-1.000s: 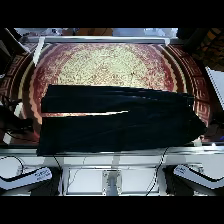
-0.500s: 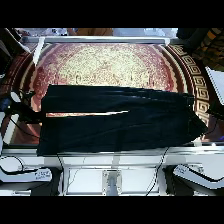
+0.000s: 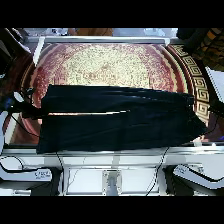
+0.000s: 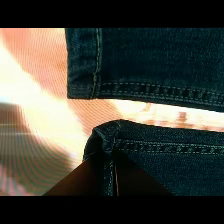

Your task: Fold the clothes and pants, and hang the long-sleeved shirts on hangers.

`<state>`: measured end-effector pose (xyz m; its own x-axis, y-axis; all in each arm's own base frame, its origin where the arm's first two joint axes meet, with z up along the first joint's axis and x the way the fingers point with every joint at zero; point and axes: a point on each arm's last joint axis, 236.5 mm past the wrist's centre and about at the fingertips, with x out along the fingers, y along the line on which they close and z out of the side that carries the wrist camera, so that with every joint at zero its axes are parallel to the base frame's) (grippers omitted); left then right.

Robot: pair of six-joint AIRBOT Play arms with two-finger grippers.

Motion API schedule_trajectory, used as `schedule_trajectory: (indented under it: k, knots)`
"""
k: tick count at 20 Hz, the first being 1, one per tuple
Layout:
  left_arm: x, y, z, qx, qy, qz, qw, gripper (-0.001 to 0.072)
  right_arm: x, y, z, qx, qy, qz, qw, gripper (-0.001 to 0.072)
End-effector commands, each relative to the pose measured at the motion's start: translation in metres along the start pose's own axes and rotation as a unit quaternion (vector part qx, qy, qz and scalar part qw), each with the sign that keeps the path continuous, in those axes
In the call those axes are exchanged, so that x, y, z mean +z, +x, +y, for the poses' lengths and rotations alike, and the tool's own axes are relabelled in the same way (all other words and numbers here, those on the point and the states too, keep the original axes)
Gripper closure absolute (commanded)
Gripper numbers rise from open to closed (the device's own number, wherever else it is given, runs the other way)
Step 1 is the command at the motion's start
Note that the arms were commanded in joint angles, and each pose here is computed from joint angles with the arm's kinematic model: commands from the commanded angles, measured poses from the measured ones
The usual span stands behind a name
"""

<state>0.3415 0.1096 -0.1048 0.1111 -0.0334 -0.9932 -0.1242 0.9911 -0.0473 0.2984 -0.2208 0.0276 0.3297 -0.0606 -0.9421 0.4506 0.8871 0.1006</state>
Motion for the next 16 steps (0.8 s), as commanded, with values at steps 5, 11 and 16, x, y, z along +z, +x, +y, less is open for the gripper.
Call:
schedule_trajectory:
  k: [5,11,16]
  knots:
    - [0.052,-0.044,0.067,0.131,-0.075,-0.084,0.985,0.0682,0.013,0.000,-0.003,-0.007,0.007,-0.027,1.000,0.0329]
    - [0.073,-0.060,0.053,0.125,0.002,-0.101,0.987,0.0409,0.014,0.015,0.015,0.038,0.035,-0.020,0.998,0.0328]
    - [0.136,-0.097,0.024,0.067,0.015,-0.219,0.973,0.0381,0.041,0.060,0.060,0.058,-0.017,-0.040,0.997,0.0232]
